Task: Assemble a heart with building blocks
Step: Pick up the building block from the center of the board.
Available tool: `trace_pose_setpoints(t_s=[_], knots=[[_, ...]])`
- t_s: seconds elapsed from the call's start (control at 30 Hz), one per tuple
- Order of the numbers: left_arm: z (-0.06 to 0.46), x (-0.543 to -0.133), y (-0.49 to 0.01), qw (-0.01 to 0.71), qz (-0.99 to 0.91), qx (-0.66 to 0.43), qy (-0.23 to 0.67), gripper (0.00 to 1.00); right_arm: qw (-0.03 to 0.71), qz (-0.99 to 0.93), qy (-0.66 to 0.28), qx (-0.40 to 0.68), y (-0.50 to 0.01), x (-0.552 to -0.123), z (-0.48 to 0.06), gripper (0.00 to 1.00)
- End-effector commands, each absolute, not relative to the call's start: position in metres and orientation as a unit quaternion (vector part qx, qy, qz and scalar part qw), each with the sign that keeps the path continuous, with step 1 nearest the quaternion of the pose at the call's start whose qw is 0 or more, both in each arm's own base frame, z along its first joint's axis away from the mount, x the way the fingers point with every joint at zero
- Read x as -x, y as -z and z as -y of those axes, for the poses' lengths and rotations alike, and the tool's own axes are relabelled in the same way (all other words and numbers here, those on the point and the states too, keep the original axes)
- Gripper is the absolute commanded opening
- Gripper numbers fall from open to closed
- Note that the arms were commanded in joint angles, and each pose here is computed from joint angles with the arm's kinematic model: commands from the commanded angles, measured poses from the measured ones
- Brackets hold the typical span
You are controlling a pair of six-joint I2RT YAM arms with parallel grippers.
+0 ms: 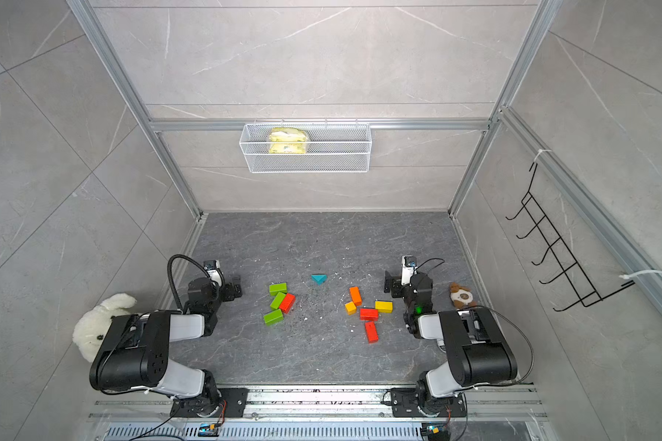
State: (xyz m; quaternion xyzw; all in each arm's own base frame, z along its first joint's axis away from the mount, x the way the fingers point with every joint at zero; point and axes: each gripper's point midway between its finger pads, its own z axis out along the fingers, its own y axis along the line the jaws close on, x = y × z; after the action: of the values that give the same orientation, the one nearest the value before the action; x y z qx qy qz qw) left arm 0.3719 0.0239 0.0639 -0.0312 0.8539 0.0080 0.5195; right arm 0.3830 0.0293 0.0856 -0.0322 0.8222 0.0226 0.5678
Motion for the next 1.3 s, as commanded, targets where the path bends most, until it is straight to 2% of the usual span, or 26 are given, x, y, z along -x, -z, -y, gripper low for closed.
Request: trace_pose_setpoints(t_s=[0.0, 0.67, 0.73, 0.77, 0.8, 0.87, 0.93, 0.97, 1.0, 1.07, 1.17, 1.27], knots=[[-0.024, -0.385, -0.085, 0.552, -0.833, 0.029, -0.004, 1.00, 0.581, -0.813, -0.023, 0.044, -0.094, -0.390, -0.034, 1.00], [-0.024, -0.385, -0.084, 0.550, -0.835, 0.029, -0.002, 1.00, 0.585, -0.810, -0.021, 0.042, -0.097, -0.391, -0.033, 1.00], [-0.029, -0.392, -0.100, 0.553, -0.832, 0.043, -0.020, 1.00, 0.582, -0.813, 0.007, 0.004, -0.118, -0.390, -0.018, 1.00], [-0.035, -0.395, -0.115, 0.524, -0.849, 0.060, -0.039, 1.00, 0.575, -0.817, 0.024, -0.030, -0.144, -0.391, -0.007, 1.00], [-0.047, -0.399, -0.138, 0.511, -0.852, 0.087, -0.068, 1.00, 0.546, -0.832, 0.039, -0.084, -0.168, -0.387, 0.007, 1.00], [-0.063, -0.397, -0.185, 0.532, -0.828, 0.164, -0.071, 1.00, 0.492, -0.853, 0.043, -0.171, -0.209, -0.373, 0.022, 1.00], [-0.051, -0.396, -0.218, 0.534, -0.825, 0.186, -0.009, 1.00, 0.446, -0.855, 0.056, -0.258, -0.213, -0.362, 0.036, 1.00], [-0.044, -0.395, -0.227, 0.524, -0.828, 0.200, 0.018, 0.96, 0.397, -0.860, 0.047, -0.316, -0.191, -0.355, 0.040, 1.00], [-0.034, -0.392, -0.228, 0.501, -0.833, 0.225, 0.058, 0.94, 0.352, -0.885, 0.001, -0.306, -0.178, -0.361, 0.025, 1.00], [-0.004, -0.387, -0.217, 0.456, -0.846, 0.242, 0.133, 0.89, 0.287, -0.920, 0.006, -0.267, -0.163, -0.363, -0.004, 0.94], [0.056, -0.368, -0.189, 0.399, -0.876, 0.211, 0.170, 0.86, 0.282, -0.946, 0.029, -0.155, -0.167, -0.360, -0.080, 0.88], [0.108, -0.343, -0.167, 0.368, -0.903, 0.141, 0.169, 0.86, 0.280, -0.957, -0.006, -0.075, -0.169, -0.350, -0.147, 0.84]])
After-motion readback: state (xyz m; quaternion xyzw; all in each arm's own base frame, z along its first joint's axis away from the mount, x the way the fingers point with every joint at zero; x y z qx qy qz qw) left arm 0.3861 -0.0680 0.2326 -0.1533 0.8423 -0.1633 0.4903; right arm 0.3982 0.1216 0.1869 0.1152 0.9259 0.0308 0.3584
